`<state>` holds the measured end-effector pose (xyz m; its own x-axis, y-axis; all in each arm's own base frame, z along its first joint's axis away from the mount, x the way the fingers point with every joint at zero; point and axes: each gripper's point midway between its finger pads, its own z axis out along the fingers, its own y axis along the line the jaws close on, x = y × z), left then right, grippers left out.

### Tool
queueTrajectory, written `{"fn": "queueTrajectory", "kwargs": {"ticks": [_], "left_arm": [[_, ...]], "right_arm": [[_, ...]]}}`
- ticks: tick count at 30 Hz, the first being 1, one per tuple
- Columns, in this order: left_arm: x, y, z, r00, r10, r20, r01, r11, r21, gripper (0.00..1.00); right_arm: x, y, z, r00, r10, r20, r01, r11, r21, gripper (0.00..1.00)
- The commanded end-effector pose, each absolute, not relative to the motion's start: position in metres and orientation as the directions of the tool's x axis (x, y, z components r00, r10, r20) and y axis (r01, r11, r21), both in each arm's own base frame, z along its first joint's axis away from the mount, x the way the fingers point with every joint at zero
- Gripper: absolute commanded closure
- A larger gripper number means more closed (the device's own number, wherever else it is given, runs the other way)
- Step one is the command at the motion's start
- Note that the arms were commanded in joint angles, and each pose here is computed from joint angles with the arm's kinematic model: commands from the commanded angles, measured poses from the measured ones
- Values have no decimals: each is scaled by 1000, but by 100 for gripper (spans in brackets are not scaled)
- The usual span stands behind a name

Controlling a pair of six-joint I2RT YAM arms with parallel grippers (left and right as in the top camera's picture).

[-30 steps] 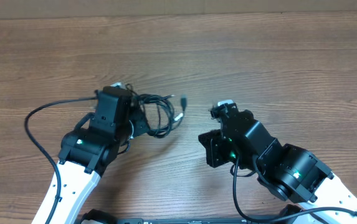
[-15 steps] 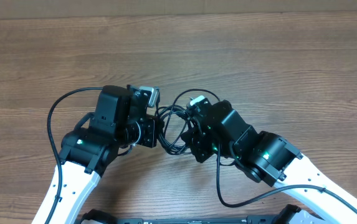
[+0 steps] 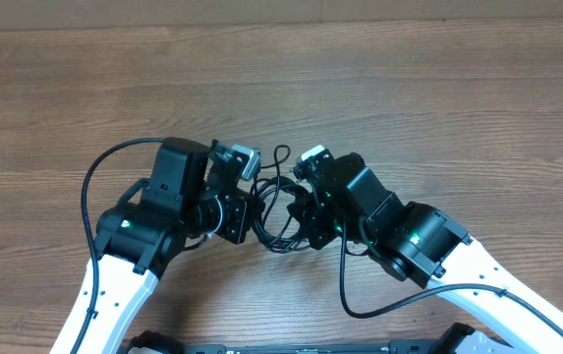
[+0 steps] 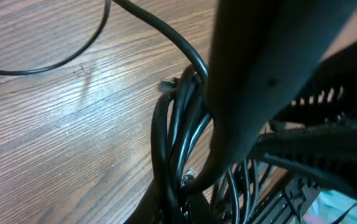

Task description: Untangle cables

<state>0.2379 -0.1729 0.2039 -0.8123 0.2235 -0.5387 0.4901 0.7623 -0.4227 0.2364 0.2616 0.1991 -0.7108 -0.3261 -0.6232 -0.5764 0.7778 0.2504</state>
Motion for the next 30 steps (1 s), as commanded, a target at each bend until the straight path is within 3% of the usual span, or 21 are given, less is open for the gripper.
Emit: {"fn": "queueTrajectory", "kwargs": {"ticks": [1, 5, 8, 11, 18, 20, 22, 27, 30], "left_arm": [[223, -188, 214, -741, 321, -589, 630, 636, -445, 96], [209, -200, 223, -683, 370, -629, 713, 522, -468, 96], [207, -199, 222, -687, 375, -622, 712, 521, -472, 96], [207, -199, 222, -683, 378, -624, 716, 517, -470, 96], [188, -214, 240, -573, 405, -713, 819, 322, -475, 96], [188, -215, 241, -570, 405, -715, 821, 316, -476, 95], [190, -212, 238, -578, 410, -705, 814, 342, -469, 96], [219, -192, 217, -703, 358, -615, 680, 589, -435, 96], [261, -166, 213, -809, 126, -573, 423, 802, -421, 96]], "right_arm": [[258, 248, 216, -680, -284, -677, -530, 827, 186, 75], [268, 238, 214, -680, -269, -682, -489, 859, 149, 74], [269, 238, 215, -680, -266, -683, -488, 860, 152, 65], [268, 239, 214, -679, -277, -680, -498, 854, 150, 62], [232, 274, 215, -541, -484, -688, -776, 602, 187, 57], [233, 273, 214, -520, -500, -693, -788, 594, 162, 80], [234, 272, 214, -520, -501, -692, -786, 598, 158, 95], [206, 278, 212, -550, -521, -653, -812, 516, 272, 96], [173, 276, 205, -587, -573, -572, -809, 440, 389, 96]]}}
